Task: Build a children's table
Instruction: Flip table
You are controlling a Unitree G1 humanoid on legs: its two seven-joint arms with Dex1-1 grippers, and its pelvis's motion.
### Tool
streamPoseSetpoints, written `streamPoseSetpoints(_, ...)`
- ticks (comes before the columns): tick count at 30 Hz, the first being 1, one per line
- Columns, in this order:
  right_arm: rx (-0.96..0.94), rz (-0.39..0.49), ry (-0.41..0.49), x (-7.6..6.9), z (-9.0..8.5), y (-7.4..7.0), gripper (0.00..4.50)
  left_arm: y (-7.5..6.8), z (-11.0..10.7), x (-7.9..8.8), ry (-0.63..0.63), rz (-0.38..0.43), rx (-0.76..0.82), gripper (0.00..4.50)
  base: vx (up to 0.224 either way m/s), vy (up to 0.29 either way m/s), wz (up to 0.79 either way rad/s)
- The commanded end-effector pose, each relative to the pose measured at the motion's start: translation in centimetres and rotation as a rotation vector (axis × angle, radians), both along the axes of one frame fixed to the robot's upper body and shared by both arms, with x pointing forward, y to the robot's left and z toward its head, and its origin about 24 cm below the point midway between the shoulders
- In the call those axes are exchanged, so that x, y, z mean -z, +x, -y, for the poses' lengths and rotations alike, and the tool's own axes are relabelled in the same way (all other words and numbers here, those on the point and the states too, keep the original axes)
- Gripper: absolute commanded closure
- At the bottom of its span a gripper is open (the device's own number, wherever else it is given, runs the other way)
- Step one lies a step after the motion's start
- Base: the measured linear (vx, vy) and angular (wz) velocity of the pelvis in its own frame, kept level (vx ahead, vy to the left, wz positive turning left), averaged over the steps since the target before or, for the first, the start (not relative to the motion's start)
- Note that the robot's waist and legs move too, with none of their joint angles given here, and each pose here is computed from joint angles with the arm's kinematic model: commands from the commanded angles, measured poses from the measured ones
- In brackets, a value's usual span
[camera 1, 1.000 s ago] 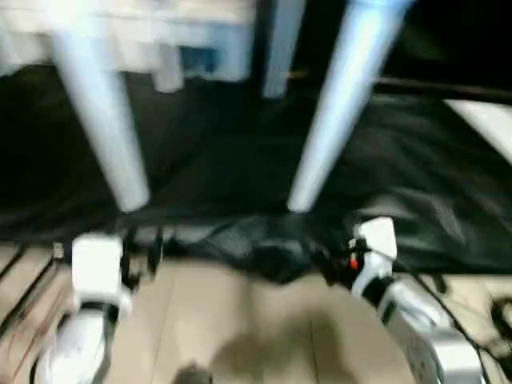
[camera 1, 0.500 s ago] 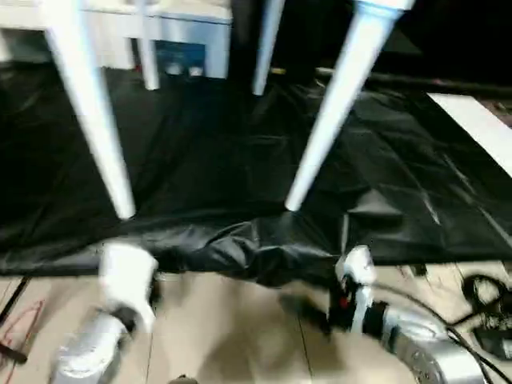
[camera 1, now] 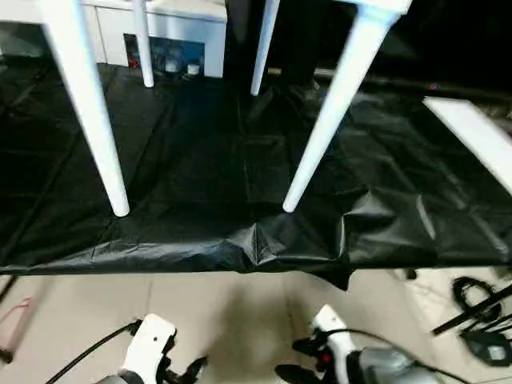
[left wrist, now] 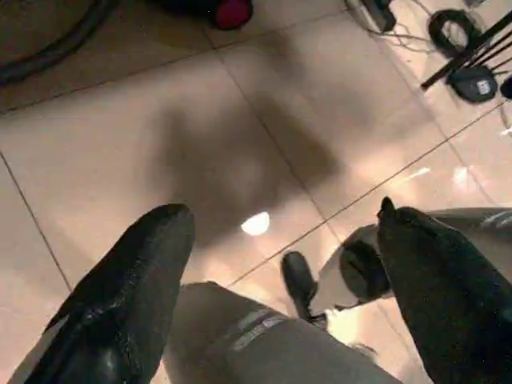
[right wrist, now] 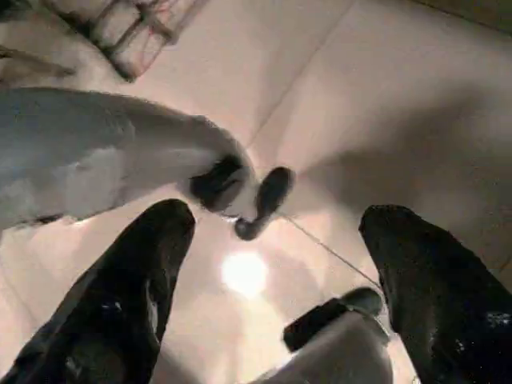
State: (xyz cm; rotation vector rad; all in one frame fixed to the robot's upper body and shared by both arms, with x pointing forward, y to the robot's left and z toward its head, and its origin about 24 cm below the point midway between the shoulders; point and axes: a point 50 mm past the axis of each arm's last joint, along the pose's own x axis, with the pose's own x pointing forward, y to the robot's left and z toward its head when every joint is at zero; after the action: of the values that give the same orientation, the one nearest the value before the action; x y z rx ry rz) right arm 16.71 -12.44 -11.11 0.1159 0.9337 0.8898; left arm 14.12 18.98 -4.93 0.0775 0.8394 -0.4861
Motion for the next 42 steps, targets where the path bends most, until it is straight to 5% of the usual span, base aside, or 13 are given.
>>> streamPoseSetpoints(1,0.103,-0.021,-0.123,1.7,1.5,-0.6,0.73,0.4,0.3,1.2,0.042,-0.013,0.003,0.39,0.000,0.000,0.00)
streamPoseSetpoints(6,0.256,-0.132,-0.303,4.0,2.1,-2.4,0.73,2.6,0.8,4.4,0.053,-0.048,-0.116,0.39,0.000,0.000,0.00)
streamPoseSetpoints(10,0.297,-0.176,-0.365,4.6,2.0,-3.2,0.73,2.8,1.0,5.7,0.063,-0.119,-0.125,0.39,0.000,0.000,0.00)
streamPoseSetpoints(11,0.357,-0.203,-0.410,5.0,2.1,-3.8,0.73,2.5,0.6,6.9,0.062,-0.205,-0.205,0.39,0.000,0.000,0.00)
streamPoseSetpoints(14,0.464,-0.209,-0.460,5.3,2.3,-4.1,0.73,2.0,0.4,8.2,0.053,-0.278,-0.248,0.39,0.000,0.000,0.00)
streamPoseSetpoints(24,0.517,-0.226,-0.493,5.4,2.7,-4.1,0.73,0.9,0.4,9.6,0.055,-0.317,-0.343,0.39,0.000,0.000,0.00)
streamPoseSetpoints(42,0.517,-0.226,-0.493,5.4,2.7,-4.1,0.73,0.9,0.4,9.6,0.055,-0.317,-0.343,0.39,0.000,0.000,0.00)
